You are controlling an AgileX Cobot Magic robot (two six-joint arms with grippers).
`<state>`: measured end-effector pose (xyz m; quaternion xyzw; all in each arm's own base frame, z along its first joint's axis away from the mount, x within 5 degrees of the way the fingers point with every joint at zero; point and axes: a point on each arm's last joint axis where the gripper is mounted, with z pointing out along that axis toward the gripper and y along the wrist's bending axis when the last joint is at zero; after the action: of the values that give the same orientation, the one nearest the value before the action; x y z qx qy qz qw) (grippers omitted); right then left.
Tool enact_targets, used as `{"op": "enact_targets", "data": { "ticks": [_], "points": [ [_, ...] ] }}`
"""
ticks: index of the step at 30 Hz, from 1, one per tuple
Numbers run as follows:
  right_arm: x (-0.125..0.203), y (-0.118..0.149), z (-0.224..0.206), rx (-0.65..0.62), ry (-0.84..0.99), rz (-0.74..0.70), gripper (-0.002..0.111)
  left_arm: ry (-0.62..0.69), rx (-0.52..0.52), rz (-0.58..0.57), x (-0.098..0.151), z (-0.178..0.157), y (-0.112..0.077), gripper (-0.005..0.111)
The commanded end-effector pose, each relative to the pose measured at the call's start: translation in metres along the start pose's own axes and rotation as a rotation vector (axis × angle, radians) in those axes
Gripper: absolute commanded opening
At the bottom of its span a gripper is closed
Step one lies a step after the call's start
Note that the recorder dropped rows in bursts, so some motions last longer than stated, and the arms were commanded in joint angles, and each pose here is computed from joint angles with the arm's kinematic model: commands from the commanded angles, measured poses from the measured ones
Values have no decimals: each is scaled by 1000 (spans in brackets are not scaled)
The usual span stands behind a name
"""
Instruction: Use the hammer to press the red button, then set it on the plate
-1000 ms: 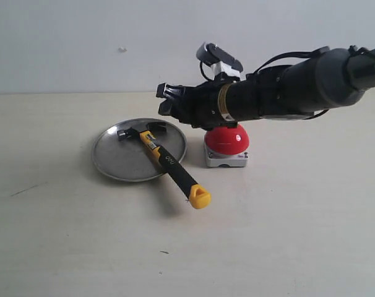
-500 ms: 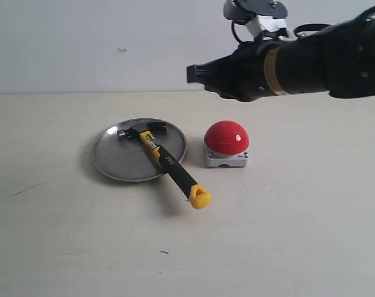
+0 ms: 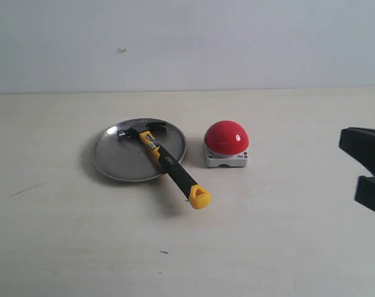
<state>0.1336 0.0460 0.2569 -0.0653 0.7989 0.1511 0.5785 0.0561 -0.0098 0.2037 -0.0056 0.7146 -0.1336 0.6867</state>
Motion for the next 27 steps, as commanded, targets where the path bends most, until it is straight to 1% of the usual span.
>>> {"op": "enact_targets", "data": {
  "ticks": [1, 5, 10, 15, 18, 20, 22, 23, 27],
  "points": [
    [-8, 0, -24, 1, -130, -11, 0, -10, 5, -8, -1, 0, 0, 0],
    [-15, -3, -40, 26, -226, -7, 0, -10, 5, -8, -1, 0, 0, 0],
    [-18, -2, -50, 19, -284, -5, 0, -10, 5, -8, -1, 0, 0, 0],
    [-19, -2, -54, 15, -304, -2, 0, -10, 5, -8, -1, 0, 0, 0],
    [-16, -6, -54, 45, -271, 55, 0, -10, 5, -8, -1, 0, 0, 0],
    [-10, -7, -53, 68, -208, -7, 0, -10, 5, -8, -1, 0, 0, 0],
    [-5, -4, -53, 43, -160, -146, 0, -10, 5, -8, -1, 0, 0, 0],
    [-4, -2, -54, 23, -154, -190, 0, -10, 5, -8, -1, 0, 0, 0],
    [-4, 3, -56, -21, -166, -223, 0, -10, 5, -8, -1, 0, 0, 0]
  ]
}}
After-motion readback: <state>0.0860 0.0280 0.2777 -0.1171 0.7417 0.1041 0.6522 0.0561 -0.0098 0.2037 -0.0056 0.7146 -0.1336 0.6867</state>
